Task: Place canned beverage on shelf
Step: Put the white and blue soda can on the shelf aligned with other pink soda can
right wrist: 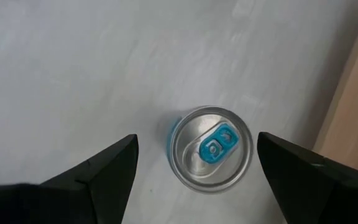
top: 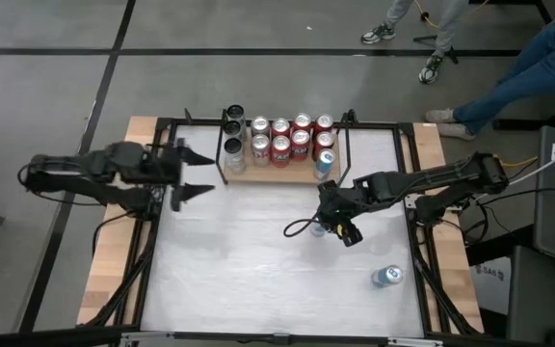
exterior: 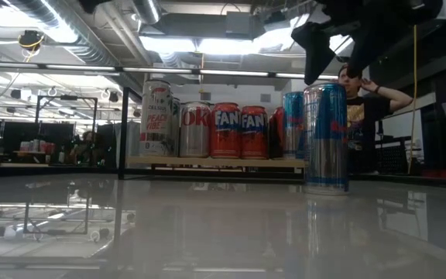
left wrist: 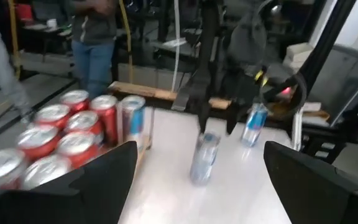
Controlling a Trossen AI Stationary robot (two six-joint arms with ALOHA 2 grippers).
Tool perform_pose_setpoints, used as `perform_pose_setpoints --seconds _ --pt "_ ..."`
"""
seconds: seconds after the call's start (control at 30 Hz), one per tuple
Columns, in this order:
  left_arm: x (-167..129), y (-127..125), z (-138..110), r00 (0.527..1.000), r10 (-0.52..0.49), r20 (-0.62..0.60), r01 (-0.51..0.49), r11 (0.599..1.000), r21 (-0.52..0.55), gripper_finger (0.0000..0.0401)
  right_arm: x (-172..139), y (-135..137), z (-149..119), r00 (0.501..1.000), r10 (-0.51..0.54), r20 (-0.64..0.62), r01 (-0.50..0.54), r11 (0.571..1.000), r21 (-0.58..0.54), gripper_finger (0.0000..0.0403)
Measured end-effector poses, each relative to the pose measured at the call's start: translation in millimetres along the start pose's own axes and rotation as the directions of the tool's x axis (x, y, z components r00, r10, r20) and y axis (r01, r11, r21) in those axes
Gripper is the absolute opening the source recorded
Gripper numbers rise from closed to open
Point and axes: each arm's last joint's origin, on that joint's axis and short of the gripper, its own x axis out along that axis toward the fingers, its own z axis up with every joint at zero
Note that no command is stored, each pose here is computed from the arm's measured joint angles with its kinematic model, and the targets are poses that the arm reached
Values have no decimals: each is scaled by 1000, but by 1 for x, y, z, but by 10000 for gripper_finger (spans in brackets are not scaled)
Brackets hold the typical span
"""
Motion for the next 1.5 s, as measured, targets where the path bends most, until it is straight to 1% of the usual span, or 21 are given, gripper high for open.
perform_pose_setpoints --seconds 0.13,0.27,0.43,0.57,0.67,0.83,0.9,0.97,1.03,1.13,1.23,1.3,1.4,1.5 --pt "-32 7 -7 999 21 -41 -21 1000 9 345 0 0 0 1000 -2 4 2 1000 -13 319" --pt "-58 14 -20 996 28 -79 -26 1000 17 345 0 -5 -1 1000 -7 5 7 1000 3 319" --pt "-71 21 -50 1000 14 -7 -14 1000 27 345 0 -13 -3 1000 -3 12 3 1000 30 319" --pt "-69 25 -77 996 -8 86 6 1000 14 345 0 -13 -3 999 30 28 -31 999 33 319" --pt "-64 28 -96 992 -15 125 14 1000 8 345 0 -13 -3 999 34 28 -34 999 31 319" --pt "-50 30 -123 993 -16 121 14 1000 12 345 0 -13 -3 999 34 29 -34 999 31 319" --pt "-46 30 -128 993 -20 118 16 999 39 345 0 -12 -3 999 41 32 -42 999 31 319" --pt "-41 30 -131 988 -28 154 18 998 68 345 0 -12 -2 997 59 41 -60 998 30 319" --pt "-37 30 -138 987 -32 160 15 994 105 345 0 -12 -2 997 62 48 -63 998 29 319" --pt "-34 29 -139 976 -60 209 30 990 140 345 0 -12 -2 997 62 47 -64 998 30 319" --pt "-27 30 -150 978 -61 197 34 990 139 345 0 -12 -2 997 62 47 -64 998 29 319" --pt "-25 30 -153 972 -66 226 36 990 133 345 0 -12 -2 997 62 46 -64 998 30 319" --pt "-18 31 -165 971 -66 229 37 991 129 345 0 -12 -2 997 63 46 -64 998 30 319" --pt "-15 32 -171 963 -70 262 38 991 125 345 0 -12 -2 997 63 46 -64 998 29 319"
